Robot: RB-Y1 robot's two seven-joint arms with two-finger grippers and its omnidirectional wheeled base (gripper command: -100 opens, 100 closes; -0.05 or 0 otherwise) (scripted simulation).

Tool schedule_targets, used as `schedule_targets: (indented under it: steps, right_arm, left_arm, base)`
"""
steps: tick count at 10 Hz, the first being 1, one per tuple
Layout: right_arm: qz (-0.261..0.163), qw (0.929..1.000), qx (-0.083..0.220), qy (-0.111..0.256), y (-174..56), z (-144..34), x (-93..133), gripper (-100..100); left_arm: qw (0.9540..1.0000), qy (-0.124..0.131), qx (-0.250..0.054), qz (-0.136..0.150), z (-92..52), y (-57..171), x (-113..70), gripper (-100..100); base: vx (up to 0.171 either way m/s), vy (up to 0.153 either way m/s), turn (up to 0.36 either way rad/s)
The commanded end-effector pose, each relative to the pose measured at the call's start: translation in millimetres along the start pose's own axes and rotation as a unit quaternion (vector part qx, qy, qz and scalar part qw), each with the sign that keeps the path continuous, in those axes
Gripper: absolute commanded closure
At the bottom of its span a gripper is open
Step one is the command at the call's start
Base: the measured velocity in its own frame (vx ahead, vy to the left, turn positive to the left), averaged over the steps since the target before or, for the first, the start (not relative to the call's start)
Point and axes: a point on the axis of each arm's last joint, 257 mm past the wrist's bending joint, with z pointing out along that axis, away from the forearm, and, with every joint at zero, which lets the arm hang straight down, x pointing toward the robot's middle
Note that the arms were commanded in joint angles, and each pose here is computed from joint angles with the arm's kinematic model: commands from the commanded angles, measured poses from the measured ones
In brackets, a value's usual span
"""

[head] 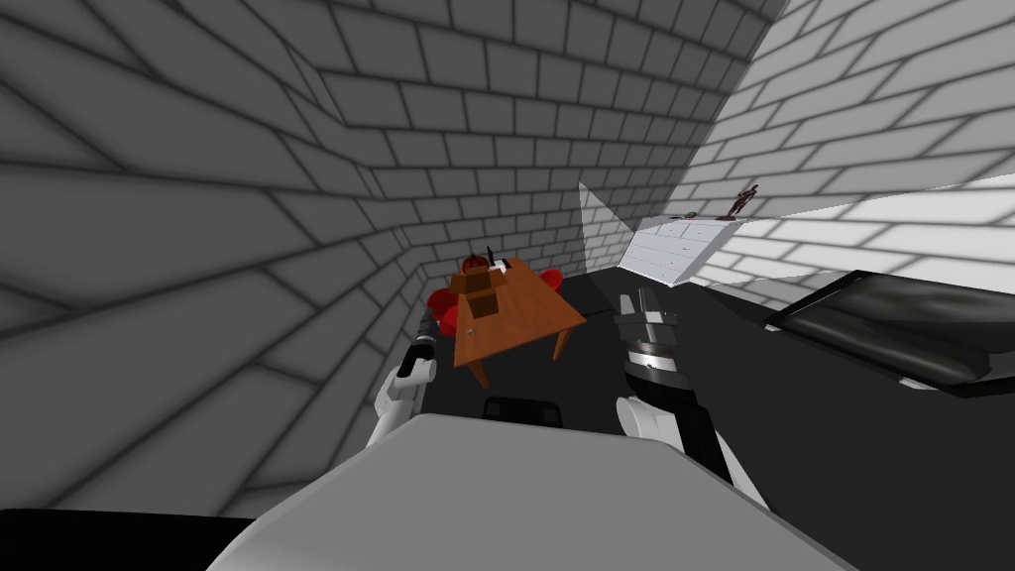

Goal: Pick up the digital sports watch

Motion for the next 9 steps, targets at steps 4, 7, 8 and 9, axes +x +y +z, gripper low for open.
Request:
schedule_targets:
  steps: [4, 7, 8, 9]
  right_arm:
    - [0.000, 1.0000, 0.000, 0.000, 0, 0.0, 0, 0]
    - [0.000, 1.0000, 0.000, 0.000, 0, 0.0, 0, 0]
    - [0.000, 1.0000, 0.000, 0.000, 0, 0.0, 0, 0]
    - [0.000, 1.0000, 0.000, 0.000, 0, 0.0, 0, 0]
  left_arm:
    - [0.9968, -0.021, -0.076, -0.011, 9.8, 55, -16.7, -100]
    - [0.9915, -0.035, -0.123, -0.022, 15.1, 85, -26.4, -100]
    - [0.9885, -0.042, -0.143, -0.028, 17.5, 97, -30.3, -100]
    - [0.9868, -0.043, -0.153, -0.028, 14.2, 107, -31.4, -100]
  base:
    - [0.024, -0.071, -0.044]
    - [0.021, -0.047, -0.034]
    - [0.026, -0.068, -0.071]
    - [0.024, -0.056, -0.028]
